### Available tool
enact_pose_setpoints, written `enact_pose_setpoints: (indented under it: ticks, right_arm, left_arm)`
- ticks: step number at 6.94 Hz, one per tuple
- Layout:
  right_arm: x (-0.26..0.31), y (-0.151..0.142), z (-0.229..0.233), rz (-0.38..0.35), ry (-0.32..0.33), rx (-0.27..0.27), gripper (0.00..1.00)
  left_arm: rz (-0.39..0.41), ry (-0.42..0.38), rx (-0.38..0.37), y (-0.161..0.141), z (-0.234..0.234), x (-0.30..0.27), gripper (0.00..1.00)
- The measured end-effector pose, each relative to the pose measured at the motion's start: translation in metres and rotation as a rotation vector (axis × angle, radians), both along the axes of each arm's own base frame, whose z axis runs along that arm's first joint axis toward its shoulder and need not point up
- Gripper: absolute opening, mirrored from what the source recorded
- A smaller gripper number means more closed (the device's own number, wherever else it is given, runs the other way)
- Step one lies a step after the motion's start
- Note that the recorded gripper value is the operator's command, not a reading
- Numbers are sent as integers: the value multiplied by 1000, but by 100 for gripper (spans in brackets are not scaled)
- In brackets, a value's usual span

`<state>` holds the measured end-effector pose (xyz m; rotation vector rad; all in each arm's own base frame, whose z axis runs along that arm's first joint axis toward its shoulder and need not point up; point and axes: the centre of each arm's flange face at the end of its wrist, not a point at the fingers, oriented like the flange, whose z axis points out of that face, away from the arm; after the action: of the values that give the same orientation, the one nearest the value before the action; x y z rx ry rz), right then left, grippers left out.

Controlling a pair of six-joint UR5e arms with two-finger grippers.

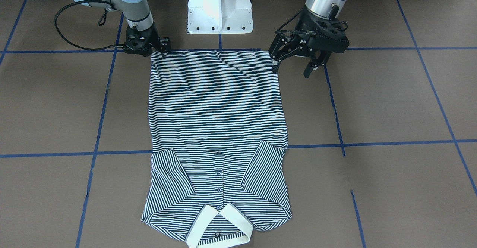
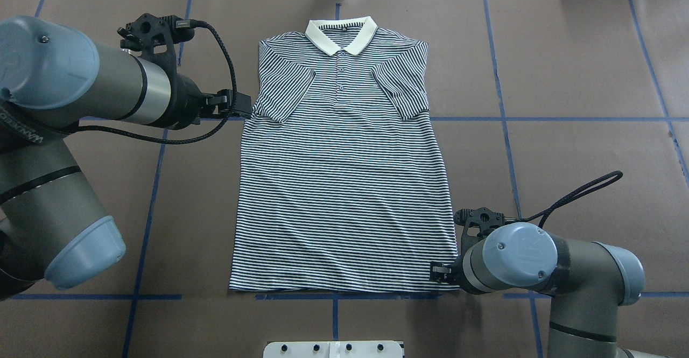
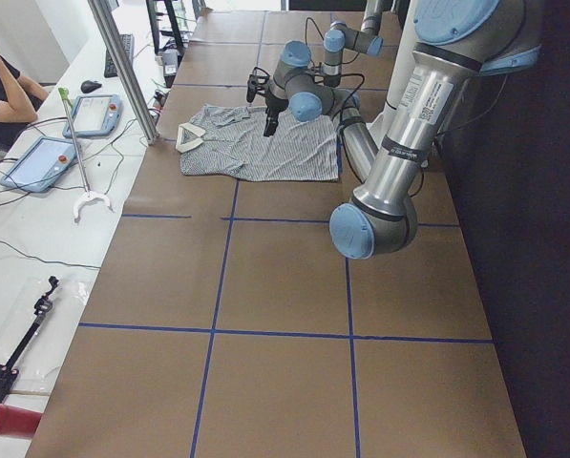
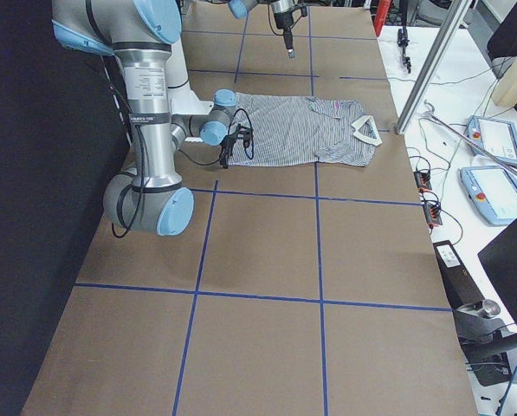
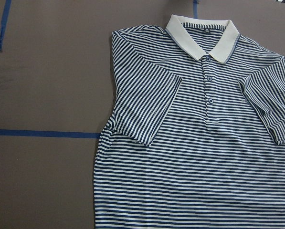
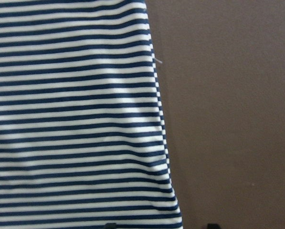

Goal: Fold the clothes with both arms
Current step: 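Move both grippers down to the shirt's side edges near the hem, then grasp the hem corners nearest the robot with both grippers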

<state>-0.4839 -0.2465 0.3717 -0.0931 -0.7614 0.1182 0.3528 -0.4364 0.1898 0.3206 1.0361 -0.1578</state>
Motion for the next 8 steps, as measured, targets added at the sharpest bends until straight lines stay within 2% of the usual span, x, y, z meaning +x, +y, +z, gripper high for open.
enact_pose_setpoints:
  ticks: [5, 7, 8]
  right_arm:
    - [6, 1, -14, -6, -33, 1, 0]
    - [17, -7, -30, 18, -62, 13, 0]
    - [24, -15, -36, 36, -76, 22, 0]
  left_arm:
    - [-2, -9, -7, -2, 4, 2, 100]
    - [2, -45, -68, -6, 29, 20, 100]
    - [-2, -56, -133, 5, 45, 38, 100]
